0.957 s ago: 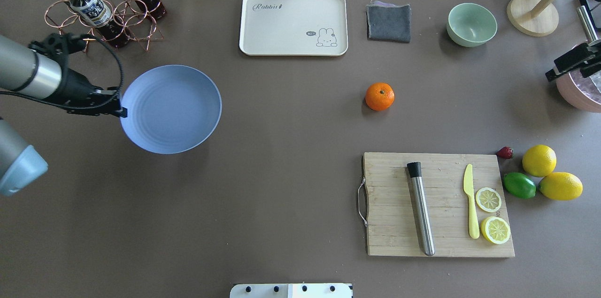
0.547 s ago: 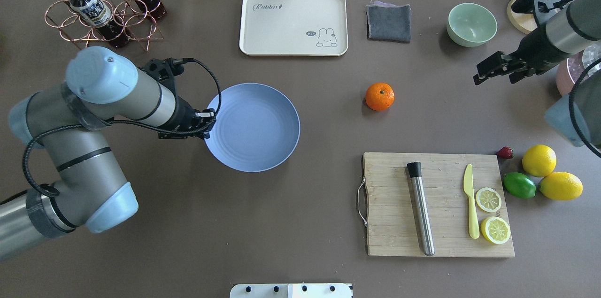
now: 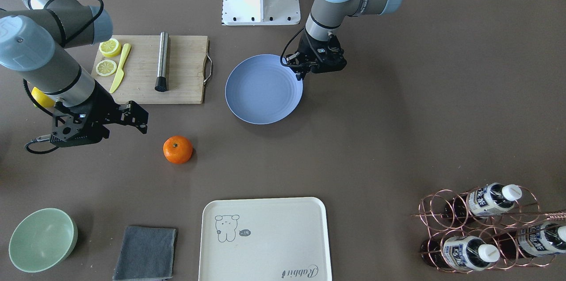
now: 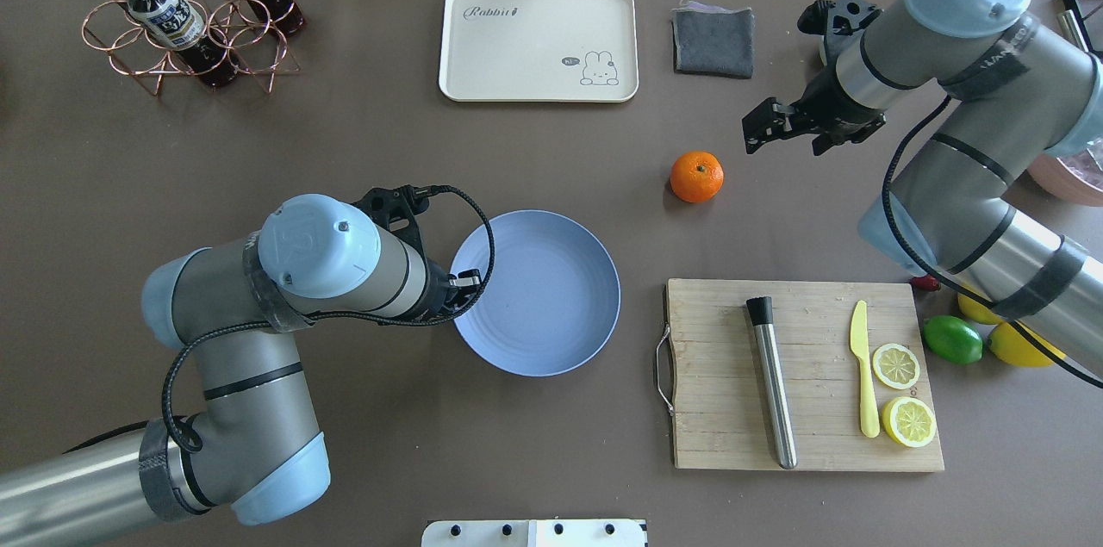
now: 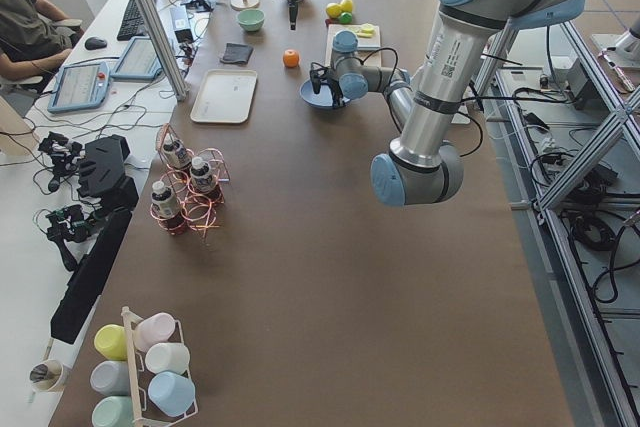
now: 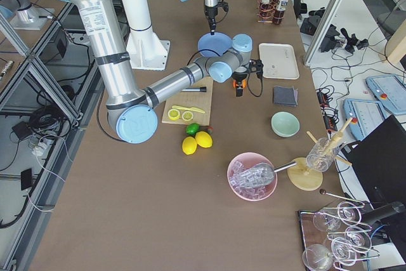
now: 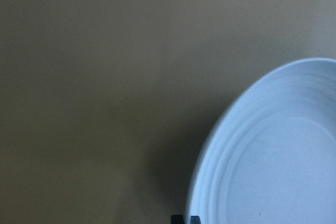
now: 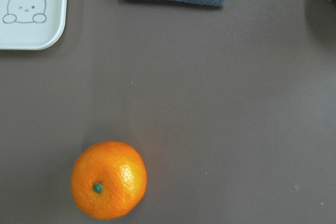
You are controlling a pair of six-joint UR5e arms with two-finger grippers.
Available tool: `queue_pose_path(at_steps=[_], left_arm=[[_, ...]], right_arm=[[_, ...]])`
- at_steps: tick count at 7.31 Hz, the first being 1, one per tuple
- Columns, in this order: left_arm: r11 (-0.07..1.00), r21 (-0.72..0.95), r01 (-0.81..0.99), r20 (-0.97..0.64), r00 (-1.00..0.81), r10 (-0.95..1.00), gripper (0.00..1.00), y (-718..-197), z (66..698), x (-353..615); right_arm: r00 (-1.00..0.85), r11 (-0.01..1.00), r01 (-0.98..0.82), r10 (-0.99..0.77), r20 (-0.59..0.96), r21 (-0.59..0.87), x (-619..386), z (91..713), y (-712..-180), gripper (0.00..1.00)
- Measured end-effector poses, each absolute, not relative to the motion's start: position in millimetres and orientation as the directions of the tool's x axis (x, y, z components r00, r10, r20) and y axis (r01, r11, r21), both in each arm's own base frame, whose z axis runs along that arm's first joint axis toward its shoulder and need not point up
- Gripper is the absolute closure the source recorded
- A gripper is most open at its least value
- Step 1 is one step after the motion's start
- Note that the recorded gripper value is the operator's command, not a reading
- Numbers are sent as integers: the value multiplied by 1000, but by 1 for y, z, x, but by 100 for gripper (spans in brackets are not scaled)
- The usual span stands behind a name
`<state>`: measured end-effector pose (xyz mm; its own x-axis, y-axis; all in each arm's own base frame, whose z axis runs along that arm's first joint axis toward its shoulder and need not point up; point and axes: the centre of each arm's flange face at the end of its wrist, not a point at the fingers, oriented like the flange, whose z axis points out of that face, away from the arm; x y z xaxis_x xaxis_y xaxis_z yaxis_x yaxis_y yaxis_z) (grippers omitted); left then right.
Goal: Pick orange to plate
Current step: 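Lower the right gripper onto the orange and close it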
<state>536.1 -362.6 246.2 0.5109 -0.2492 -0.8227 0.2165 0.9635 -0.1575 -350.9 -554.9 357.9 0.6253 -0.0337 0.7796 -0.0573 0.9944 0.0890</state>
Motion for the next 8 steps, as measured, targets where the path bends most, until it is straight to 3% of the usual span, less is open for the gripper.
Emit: queue_pose_path(at_steps=[3, 4, 5, 6, 7, 8], left_arm=[[964, -146, 221, -818, 521, -243, 100, -348, 249, 552], [964, -146, 221, -818, 521, -243, 93, -347, 249, 553], [964, -145, 221, -818, 521, -243, 78, -347, 249, 553], [964, -145, 222, -818, 522, -243, 38, -347, 250, 553], [964, -143, 224, -818, 521, -243, 17, -347, 249, 552], [964, -142, 226, -819, 520, -243, 13, -347, 249, 552]], right_arm=[[625, 993, -81, -14, 781, 83, -402, 346, -566, 0], [629, 993, -87, -11, 777, 84, -411, 346, -564, 0], [635, 992, -89, -8, 772, 84, -423, 345, -562, 0], [643, 992, -90, -7, 766, 84, -436, 344, -562, 2], [651, 992, -91, -4, 759, 83, -447, 344, -562, 6], [657, 993, -90, -1, 754, 80, -453, 345, -564, 27]])
